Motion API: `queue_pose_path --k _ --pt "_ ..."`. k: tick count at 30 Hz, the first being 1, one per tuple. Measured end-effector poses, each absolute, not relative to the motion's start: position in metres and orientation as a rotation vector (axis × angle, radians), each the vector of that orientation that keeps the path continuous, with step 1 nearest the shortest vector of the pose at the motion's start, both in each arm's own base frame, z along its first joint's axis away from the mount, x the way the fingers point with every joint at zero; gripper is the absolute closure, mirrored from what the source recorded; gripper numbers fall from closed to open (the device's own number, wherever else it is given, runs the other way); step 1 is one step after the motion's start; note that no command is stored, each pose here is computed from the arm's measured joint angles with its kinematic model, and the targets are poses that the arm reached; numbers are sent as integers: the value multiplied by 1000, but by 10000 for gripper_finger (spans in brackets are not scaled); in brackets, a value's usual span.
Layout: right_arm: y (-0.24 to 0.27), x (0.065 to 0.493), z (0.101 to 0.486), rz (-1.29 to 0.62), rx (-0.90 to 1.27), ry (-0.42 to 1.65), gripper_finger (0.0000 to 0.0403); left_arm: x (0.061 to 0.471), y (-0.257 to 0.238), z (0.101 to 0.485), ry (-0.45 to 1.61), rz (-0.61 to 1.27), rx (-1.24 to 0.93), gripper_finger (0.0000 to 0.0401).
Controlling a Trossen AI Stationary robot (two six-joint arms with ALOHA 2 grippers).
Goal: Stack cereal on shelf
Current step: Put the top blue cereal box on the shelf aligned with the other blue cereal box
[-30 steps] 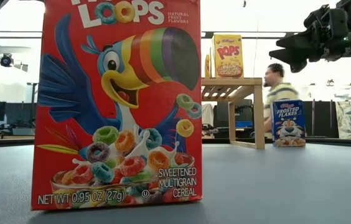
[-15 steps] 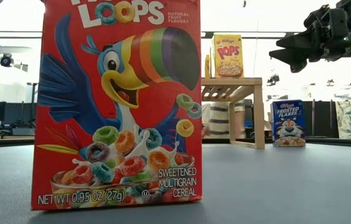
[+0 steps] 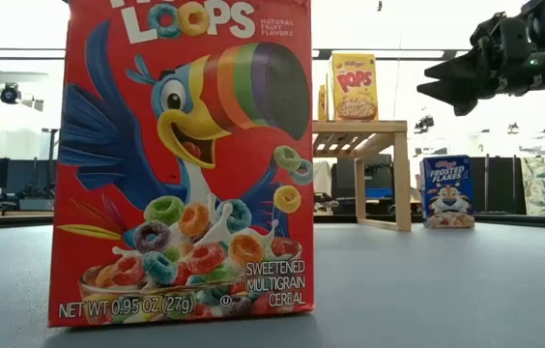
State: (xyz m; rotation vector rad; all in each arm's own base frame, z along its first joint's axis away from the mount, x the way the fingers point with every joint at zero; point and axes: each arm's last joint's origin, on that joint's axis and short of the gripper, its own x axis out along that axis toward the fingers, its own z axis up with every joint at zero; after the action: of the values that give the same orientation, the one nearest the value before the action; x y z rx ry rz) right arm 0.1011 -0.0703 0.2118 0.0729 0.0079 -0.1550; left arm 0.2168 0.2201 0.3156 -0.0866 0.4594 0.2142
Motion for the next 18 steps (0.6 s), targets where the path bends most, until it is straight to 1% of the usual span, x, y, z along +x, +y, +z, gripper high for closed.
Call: queue_pose_path --k 2,5,10,12,16,18 --pt "-71 101 210 -184 83 24 174 206 207 317 440 224 -66 140" --pt "-73 101 209 -231 94 47 174 188 188 312 400 292 -28 140" --pt "-74 100 211 -296 110 71 174 160 157 292 280 350 -20 140" --pt "-76 99 212 -380 142 104 174 151 144 287 198 355 -16 140" --pt "-81 94 211 -622 217 199 174 138 119 277 34 336 -21 140" --pt "-81 92 212 -690 236 217 174 134 109 274 -35 326 1 140"
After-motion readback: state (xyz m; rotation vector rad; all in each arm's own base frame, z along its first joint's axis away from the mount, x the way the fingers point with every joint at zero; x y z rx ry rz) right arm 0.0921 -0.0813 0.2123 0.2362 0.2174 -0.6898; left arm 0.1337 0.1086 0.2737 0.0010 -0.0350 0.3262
